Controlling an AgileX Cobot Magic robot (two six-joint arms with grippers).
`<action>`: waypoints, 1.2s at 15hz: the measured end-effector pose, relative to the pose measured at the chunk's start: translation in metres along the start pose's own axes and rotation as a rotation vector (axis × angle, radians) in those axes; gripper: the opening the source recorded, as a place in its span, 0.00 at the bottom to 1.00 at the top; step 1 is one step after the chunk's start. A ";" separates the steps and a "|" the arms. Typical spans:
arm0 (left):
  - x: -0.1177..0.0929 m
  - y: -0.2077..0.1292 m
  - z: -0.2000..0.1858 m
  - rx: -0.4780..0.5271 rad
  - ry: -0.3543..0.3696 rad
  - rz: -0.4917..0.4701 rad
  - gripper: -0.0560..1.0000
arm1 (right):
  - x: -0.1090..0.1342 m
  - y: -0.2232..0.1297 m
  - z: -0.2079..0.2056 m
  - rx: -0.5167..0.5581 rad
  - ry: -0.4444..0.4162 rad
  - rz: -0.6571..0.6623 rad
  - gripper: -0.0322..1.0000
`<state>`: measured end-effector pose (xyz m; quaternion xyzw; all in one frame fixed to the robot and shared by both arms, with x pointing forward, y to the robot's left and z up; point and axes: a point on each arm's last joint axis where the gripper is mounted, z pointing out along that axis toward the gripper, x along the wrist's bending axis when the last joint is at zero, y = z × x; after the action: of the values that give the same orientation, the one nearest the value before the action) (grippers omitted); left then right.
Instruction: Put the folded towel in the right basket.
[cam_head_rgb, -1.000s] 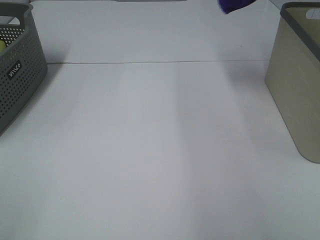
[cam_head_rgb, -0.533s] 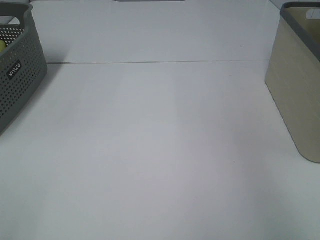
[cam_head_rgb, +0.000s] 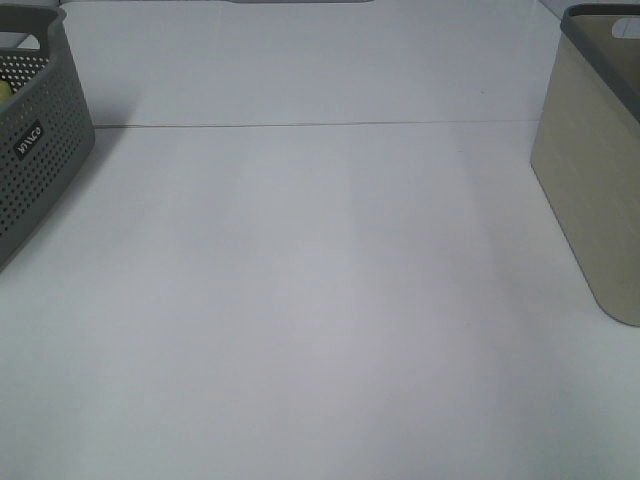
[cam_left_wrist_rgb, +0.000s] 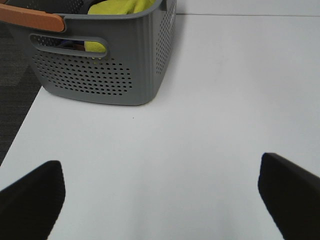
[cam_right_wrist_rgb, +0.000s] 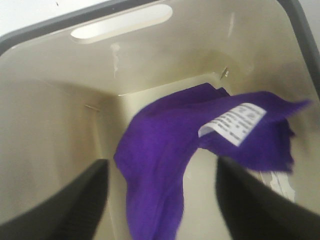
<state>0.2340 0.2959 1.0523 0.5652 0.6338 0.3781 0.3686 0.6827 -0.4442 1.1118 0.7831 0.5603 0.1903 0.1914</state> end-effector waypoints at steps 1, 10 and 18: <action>0.000 0.000 0.000 0.000 0.000 0.000 0.99 | 0.000 -0.002 0.002 0.010 -0.002 0.000 0.77; 0.000 0.000 0.000 0.000 0.000 0.000 0.99 | 0.043 -0.004 -0.033 -0.042 0.098 -0.069 0.98; 0.000 0.000 0.000 0.000 0.000 0.000 0.99 | 0.180 -0.044 -0.075 -0.076 0.165 -0.286 0.98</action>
<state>0.2340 0.2959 1.0523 0.5652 0.6338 0.3781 0.3686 0.6626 -0.2531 1.1683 0.6691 0.6724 0.2459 0.1992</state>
